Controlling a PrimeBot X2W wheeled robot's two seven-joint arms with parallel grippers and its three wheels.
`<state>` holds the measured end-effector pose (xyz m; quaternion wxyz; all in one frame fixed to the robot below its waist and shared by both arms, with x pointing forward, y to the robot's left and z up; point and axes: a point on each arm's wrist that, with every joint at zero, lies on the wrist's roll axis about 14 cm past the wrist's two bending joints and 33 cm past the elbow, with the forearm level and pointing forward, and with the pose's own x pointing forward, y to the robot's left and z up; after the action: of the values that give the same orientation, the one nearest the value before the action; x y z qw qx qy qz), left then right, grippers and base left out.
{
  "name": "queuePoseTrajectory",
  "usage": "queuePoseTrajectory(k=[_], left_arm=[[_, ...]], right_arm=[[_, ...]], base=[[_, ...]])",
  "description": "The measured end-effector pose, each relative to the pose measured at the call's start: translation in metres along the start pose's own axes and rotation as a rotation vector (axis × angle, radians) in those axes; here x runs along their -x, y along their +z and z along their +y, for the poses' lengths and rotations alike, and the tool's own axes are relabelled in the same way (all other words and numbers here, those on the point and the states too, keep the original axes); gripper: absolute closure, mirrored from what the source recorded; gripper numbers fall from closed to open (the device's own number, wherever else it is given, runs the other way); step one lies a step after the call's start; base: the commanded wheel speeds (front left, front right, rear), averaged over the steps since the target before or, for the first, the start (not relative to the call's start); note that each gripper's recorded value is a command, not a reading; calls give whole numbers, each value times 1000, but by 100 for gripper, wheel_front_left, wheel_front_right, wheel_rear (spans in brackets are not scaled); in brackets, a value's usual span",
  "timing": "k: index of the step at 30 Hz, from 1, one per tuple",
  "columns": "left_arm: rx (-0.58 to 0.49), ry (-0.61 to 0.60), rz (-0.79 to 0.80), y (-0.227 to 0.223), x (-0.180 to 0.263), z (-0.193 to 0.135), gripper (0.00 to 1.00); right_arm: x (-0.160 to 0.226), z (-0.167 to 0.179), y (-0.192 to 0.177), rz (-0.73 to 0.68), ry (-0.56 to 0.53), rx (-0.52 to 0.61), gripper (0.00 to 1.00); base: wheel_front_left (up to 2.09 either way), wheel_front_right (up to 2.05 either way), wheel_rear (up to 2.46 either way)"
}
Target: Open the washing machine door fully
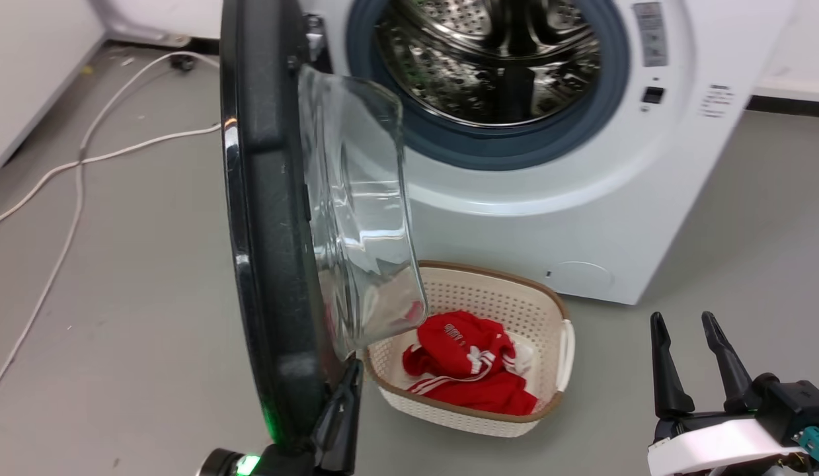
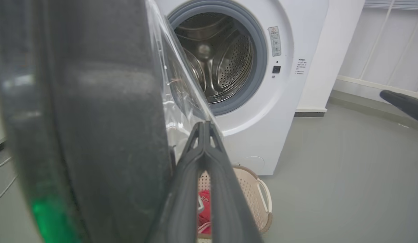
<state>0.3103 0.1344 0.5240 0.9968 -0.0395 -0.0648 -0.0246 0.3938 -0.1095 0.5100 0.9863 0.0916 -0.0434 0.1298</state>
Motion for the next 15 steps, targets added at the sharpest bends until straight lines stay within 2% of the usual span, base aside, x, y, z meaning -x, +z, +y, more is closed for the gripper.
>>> queuePoseTrajectory(k=[8,15], left_arm=[[-58,211,10,3,25,58,100],[-91,366,26,4,41,103,100]], right_arm=[[-21,34,-14,32,106,-20,0],[-31,47,-22,47,146,-31,0]], base=[[0,0,0],[0,0,0]])
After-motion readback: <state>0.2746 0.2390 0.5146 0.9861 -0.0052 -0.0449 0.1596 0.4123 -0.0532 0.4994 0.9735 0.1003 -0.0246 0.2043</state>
